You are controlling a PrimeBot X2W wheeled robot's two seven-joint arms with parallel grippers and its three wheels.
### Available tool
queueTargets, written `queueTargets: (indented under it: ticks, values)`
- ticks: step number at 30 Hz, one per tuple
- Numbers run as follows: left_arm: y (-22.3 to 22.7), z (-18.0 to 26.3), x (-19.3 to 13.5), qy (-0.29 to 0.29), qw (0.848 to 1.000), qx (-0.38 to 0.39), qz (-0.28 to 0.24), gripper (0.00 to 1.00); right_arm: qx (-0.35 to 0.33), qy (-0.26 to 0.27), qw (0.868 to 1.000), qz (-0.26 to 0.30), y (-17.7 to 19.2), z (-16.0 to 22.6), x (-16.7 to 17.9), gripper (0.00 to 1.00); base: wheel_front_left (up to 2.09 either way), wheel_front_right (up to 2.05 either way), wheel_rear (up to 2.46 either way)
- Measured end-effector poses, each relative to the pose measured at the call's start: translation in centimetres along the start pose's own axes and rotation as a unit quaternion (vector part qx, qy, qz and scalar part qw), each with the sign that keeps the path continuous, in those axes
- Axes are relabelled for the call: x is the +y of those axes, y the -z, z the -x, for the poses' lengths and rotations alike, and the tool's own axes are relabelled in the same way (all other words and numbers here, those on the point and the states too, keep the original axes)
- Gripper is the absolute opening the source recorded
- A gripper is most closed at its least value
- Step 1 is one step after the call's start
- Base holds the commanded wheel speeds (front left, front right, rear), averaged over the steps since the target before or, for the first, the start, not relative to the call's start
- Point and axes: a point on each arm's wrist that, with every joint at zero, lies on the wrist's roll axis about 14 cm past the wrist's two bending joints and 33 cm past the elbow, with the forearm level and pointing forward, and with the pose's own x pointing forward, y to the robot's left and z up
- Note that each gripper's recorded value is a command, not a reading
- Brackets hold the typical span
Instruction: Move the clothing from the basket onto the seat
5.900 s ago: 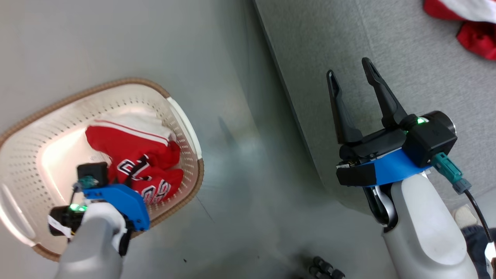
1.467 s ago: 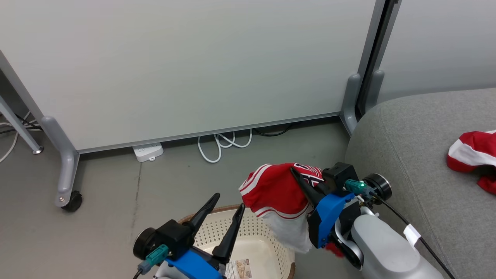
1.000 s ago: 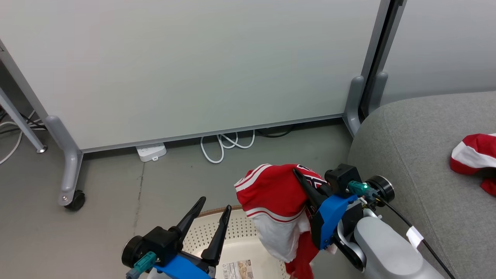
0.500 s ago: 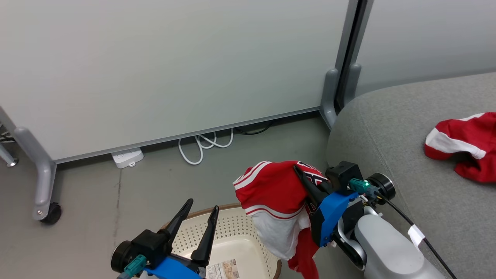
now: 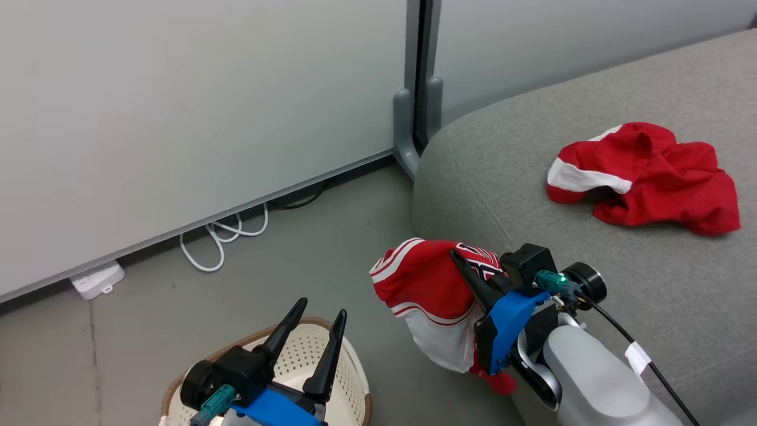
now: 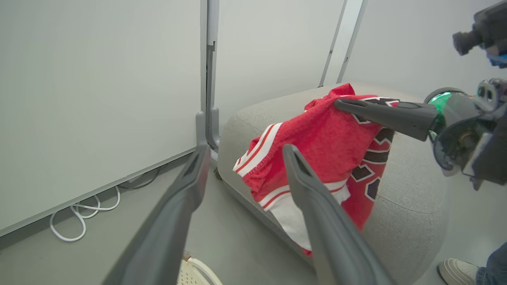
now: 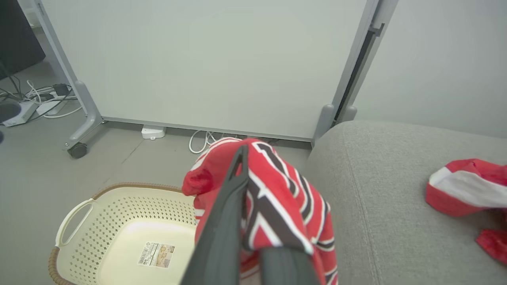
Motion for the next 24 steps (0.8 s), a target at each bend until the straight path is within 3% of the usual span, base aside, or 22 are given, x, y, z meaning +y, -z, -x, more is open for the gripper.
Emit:
queueTargets:
  ticks: [10,20,24]
  values:
    - [1.0,-2.0,-2.8,0.051,0.999,0.013,0.008,1.00,0.010,0.049,0.999,-0.011,1.0,2.4,-2.8,0.00,0.00,0.00,0.00]
    - [1.2,-2.4,-2.3,0.052,0.999,0.014,0.007,1.00,0.020,0.055,0.998,-0.010,1.6,2.1,-3.6,0.00,0.00,0.00,0.00]
    - [1.3,-2.7,-1.0,0.043,0.999,0.013,0.007,1.00,0.009,0.105,0.994,0.010,-0.8,1.5,-8.7,0.00,0.00,0.00,0.00]
